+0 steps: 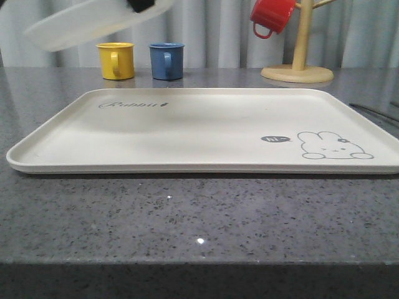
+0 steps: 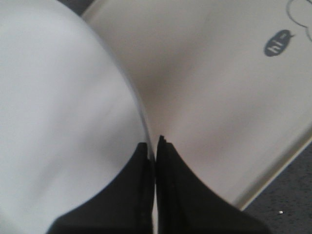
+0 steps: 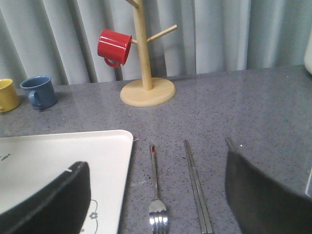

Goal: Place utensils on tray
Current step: 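Carry the plate over the tray and lower it onto the tray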

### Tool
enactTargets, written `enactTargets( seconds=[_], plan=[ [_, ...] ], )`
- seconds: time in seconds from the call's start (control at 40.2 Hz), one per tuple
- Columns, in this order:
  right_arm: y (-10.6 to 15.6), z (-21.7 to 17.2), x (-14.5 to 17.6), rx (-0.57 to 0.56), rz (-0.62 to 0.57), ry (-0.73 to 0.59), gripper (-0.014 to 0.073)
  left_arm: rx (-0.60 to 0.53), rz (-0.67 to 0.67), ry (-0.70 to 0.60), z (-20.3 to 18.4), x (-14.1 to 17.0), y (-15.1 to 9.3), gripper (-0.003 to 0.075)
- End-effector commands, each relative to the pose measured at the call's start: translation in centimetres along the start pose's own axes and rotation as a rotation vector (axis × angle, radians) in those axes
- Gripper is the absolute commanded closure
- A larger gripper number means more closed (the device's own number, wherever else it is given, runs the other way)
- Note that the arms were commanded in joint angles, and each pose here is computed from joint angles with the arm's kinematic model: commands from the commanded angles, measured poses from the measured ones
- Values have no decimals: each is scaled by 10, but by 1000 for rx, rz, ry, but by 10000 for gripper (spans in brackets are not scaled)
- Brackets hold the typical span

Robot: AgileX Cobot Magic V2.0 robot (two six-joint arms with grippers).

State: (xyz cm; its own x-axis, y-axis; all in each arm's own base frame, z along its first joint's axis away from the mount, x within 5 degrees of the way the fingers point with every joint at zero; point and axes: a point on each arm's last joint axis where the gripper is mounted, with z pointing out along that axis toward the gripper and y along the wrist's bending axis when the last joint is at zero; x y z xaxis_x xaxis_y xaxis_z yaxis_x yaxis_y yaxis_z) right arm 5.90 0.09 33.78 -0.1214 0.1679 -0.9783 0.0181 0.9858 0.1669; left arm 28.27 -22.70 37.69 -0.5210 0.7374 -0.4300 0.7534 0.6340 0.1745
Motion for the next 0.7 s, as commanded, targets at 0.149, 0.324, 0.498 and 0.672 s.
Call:
enactTargets(
  seconds=[0.149,0.324,0.498,0.672],
  plan=[
    [2,-2,-17,-11,-17,-93,4,120,-34,-10,2,-8,-16,738],
    [2,-2,-17,-11,-17,-93,4,134,-36,44,23,-7,-17,738],
    [2,-2,-17,-11,-17,-93,4,145,-34,98,43,-5,-20,738],
    [2,-2,-17,-11,-17,-93,4,154,-37,150,61,-1,-20,738]
  ],
)
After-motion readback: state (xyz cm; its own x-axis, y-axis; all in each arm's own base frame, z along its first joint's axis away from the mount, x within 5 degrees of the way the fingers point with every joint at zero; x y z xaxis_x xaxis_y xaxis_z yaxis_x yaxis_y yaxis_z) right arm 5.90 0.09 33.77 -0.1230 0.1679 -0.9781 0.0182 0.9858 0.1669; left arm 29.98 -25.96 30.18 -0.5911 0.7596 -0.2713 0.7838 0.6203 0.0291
